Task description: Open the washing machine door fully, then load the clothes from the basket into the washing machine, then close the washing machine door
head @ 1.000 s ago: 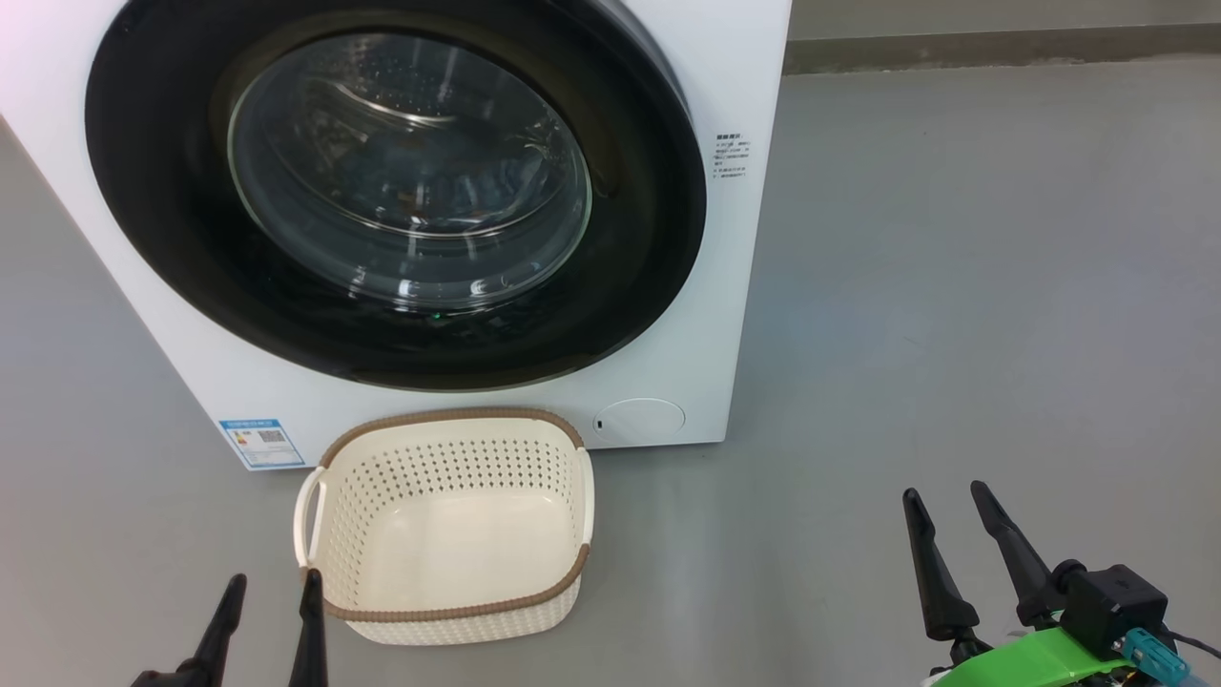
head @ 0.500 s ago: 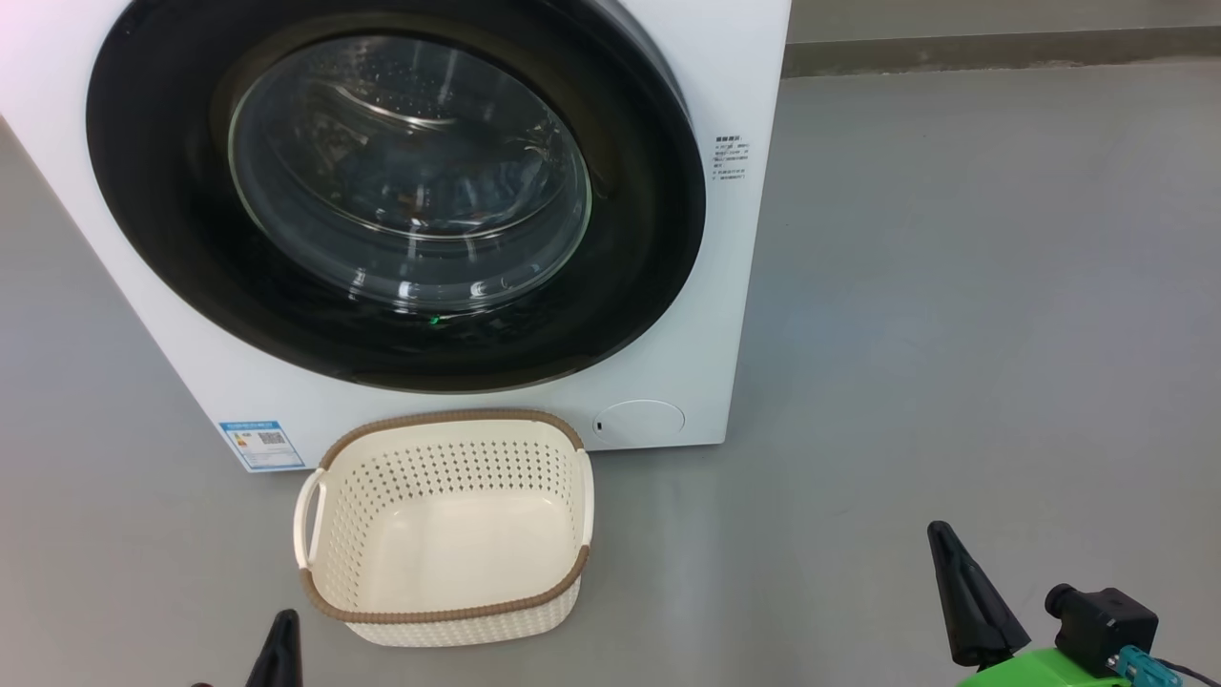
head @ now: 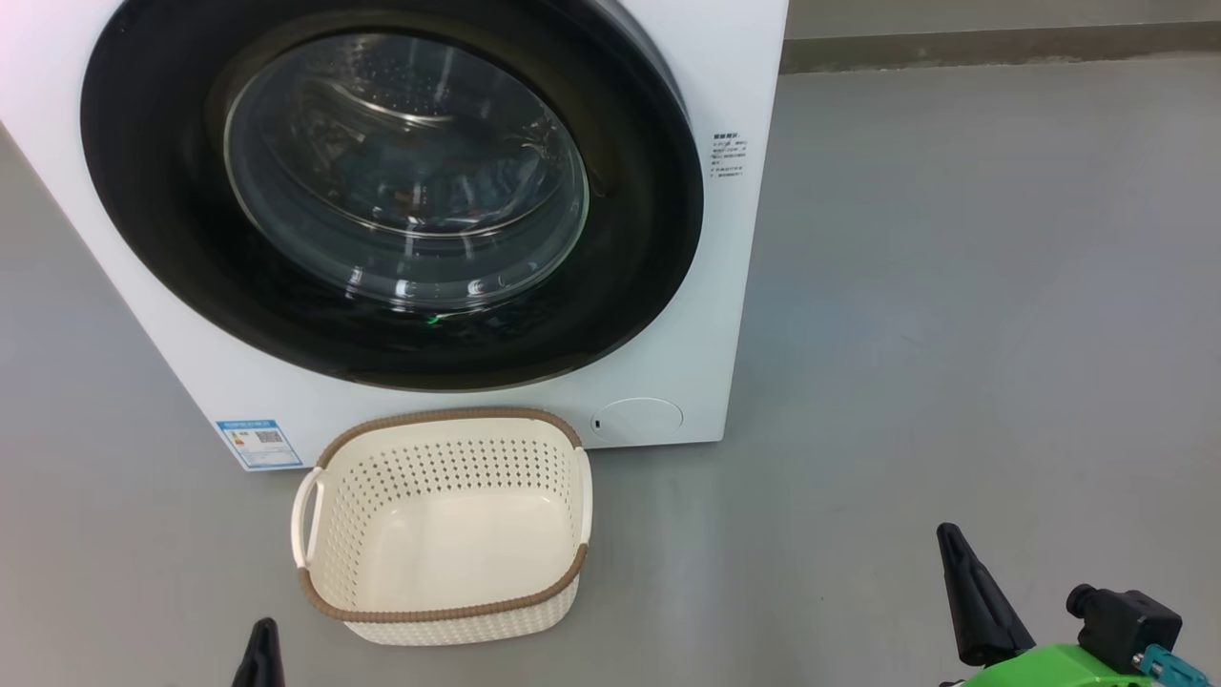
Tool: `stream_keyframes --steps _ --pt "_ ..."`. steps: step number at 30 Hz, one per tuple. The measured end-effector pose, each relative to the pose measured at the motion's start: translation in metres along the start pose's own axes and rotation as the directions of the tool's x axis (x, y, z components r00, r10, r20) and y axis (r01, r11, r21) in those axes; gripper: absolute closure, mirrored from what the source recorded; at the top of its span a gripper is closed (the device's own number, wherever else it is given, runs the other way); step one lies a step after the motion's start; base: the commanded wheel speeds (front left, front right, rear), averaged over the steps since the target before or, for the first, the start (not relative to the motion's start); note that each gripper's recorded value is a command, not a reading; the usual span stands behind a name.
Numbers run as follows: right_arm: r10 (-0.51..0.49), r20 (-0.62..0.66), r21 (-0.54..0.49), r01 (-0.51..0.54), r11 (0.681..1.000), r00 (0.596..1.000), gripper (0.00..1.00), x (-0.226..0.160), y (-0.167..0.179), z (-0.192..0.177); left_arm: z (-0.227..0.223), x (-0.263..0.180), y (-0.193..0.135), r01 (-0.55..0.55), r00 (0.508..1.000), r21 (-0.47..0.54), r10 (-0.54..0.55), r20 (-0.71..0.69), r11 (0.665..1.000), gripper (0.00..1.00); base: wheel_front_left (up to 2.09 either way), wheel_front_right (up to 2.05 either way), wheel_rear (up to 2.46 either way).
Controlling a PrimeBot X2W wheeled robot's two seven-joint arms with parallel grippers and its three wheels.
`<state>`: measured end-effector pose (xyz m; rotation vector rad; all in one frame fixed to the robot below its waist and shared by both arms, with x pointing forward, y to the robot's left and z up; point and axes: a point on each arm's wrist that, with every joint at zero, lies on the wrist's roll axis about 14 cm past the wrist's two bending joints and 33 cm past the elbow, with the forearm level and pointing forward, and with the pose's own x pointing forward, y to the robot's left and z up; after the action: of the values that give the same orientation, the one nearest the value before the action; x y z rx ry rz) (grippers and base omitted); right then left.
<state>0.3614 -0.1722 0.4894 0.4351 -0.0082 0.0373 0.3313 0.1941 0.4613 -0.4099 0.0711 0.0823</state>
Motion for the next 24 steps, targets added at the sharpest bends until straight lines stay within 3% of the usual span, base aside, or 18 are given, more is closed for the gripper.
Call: stream_keyframes --steps 24 --pt "-0.069 -0.023 0.249 0.073 0.966 0.997 1.00 0.000 -0.016 -0.001 -0.003 0.007 0.002 -0.031 0.999 -0.253 0.022 -0.037 0.967 1.00 0.00 0.00 0.00"
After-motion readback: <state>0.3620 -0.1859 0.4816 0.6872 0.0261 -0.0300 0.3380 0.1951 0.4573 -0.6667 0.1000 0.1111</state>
